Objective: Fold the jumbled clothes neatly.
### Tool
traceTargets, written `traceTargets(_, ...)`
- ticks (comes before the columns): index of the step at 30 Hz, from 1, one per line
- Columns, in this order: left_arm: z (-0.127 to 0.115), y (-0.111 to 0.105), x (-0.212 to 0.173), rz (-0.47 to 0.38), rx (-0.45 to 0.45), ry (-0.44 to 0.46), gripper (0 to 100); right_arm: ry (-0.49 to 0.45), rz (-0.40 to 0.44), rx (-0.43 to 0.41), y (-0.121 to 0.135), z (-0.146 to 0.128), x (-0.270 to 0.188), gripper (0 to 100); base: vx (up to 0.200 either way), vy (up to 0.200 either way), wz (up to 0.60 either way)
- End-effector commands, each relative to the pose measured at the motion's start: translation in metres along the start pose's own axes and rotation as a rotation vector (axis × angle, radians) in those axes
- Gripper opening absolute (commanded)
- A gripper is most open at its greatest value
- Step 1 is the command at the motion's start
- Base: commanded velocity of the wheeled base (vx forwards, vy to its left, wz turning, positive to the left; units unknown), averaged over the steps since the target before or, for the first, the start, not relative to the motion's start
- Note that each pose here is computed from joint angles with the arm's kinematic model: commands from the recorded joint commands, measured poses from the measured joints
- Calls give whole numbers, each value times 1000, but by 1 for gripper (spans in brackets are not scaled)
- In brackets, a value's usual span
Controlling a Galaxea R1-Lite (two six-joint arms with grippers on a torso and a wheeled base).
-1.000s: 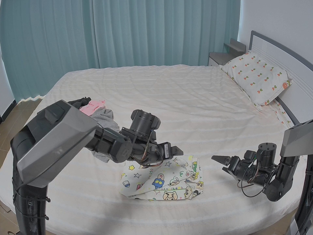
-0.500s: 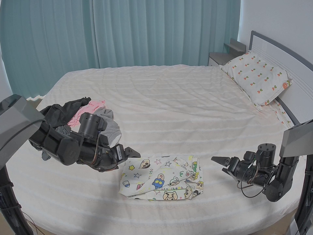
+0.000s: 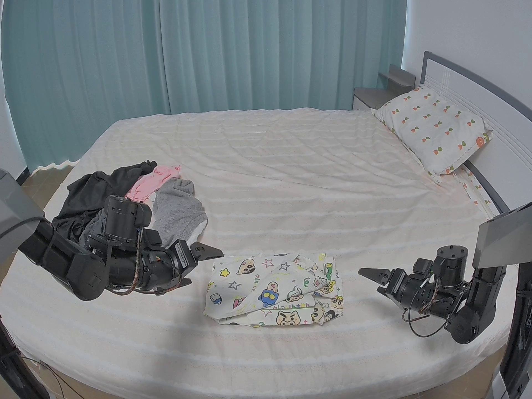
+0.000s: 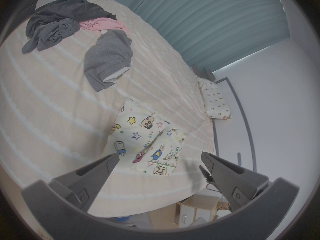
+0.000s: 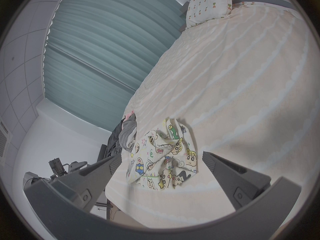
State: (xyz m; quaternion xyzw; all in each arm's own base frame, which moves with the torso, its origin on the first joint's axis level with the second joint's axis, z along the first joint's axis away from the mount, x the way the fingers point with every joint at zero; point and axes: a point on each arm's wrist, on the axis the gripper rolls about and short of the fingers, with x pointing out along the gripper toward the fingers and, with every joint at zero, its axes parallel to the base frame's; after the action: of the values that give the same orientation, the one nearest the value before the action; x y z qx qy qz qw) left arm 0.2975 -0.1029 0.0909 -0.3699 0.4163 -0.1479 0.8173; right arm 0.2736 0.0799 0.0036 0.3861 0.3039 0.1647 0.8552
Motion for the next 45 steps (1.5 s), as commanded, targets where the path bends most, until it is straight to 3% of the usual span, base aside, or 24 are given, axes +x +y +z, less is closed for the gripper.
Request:
traceTargets(1, 1, 4, 2, -24, -32, 11, 100, -6, 6, -7, 1, 2, 0, 100, 0, 0, 0)
traceTargets(10, 11, 17, 7, -51, -72, 0, 100, -57, 59, -79, 24, 26, 10, 100, 0, 133, 0)
traceTargets(20, 12, 20, 8, -57, -89, -15, 100, -14, 35, -122, 53, 58, 43, 100, 0, 160, 0)
traceTargets(24, 10, 24, 8, -48, -96, -8, 100, 36, 3, -146, 57, 62, 63, 100, 0, 0, 0)
traceTargets(29, 5, 32, 9, -53, -97, -13, 100, 114, -16, -253, 57, 53, 98, 100, 0, 0, 0)
traceTargets(35, 0, 45, 18, -62, -98, -12, 100, 180, -47, -315, 51, 45, 124, 100, 0, 0, 0)
traceTargets(36, -2, 48, 22, -60, -104, -10, 100, 204, -60, -362, 50, 47, 131, 100, 0, 0, 0)
traceTargets(45, 1, 46, 23, -84, -171, -26, 100, 257, -96, -460, 51, 56, 147, 100, 0, 0, 0)
